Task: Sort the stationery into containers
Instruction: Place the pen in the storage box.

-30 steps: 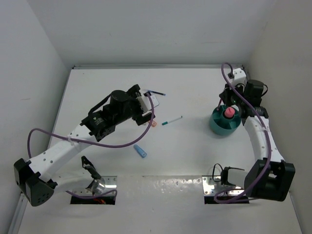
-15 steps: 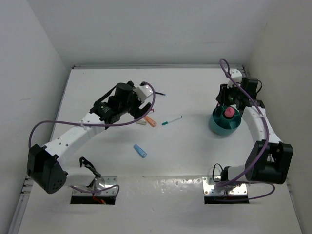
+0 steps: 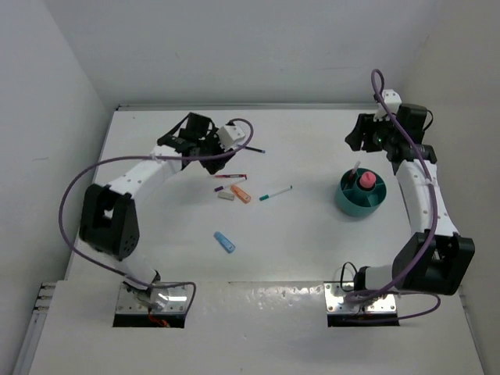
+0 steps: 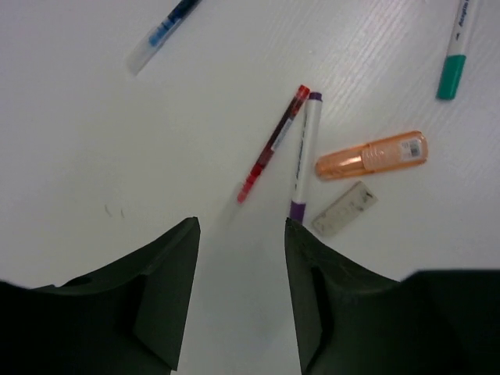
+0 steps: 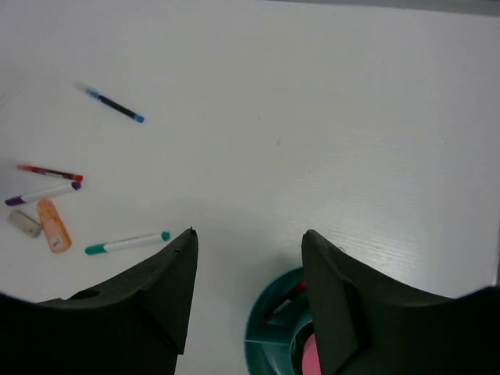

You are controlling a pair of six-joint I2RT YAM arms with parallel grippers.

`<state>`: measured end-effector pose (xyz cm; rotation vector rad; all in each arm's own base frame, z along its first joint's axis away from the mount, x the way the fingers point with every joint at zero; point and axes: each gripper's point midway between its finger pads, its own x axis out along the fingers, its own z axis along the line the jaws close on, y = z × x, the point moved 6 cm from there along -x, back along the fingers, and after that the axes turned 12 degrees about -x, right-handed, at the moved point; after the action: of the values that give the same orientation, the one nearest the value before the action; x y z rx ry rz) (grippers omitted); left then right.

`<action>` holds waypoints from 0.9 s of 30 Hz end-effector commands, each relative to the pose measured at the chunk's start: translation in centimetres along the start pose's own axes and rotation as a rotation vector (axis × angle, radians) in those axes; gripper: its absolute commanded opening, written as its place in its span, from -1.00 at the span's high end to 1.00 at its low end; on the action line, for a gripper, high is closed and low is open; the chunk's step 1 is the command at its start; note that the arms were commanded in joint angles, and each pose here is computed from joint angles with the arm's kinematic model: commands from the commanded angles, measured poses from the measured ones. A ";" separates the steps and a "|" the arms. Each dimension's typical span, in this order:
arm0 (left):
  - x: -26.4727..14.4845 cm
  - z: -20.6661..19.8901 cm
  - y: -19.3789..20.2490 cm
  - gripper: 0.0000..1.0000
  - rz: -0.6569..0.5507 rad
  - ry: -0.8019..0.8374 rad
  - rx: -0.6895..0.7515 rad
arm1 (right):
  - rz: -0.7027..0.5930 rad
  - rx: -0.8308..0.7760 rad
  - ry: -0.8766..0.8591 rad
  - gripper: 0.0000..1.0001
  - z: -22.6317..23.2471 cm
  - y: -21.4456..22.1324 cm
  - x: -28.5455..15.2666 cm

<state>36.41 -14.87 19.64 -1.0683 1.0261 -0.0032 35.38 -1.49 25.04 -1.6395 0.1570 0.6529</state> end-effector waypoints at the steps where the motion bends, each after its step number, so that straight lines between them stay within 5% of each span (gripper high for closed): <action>1: 2.6 0.8 -0.3 -0.06 0.046 0.160 0.069 | -0.102 0.038 -0.043 -0.09 1.2 -3.5 -2.4; 5: 5.7 3.5 -0.8 0.09 0.099 0.167 0.033 | -0.105 0.054 -0.076 -0.04 2.0 -3.7 -3.2; 13: 9.9 6.4 1.2 0.05 0.189 0.156 0.068 | -0.069 0.038 -0.096 -0.04 2.4 -3.1 -3.6; 27: 10.9 3.6 2.2 -0.02 0.224 0.284 0.148 | -0.012 0.055 -0.126 -0.07 2.4 -1.9 -2.7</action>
<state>44.56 -14.74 9.79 -0.8539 1.3548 0.0345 32.69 0.29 26.47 -1.5109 0.1276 0.7513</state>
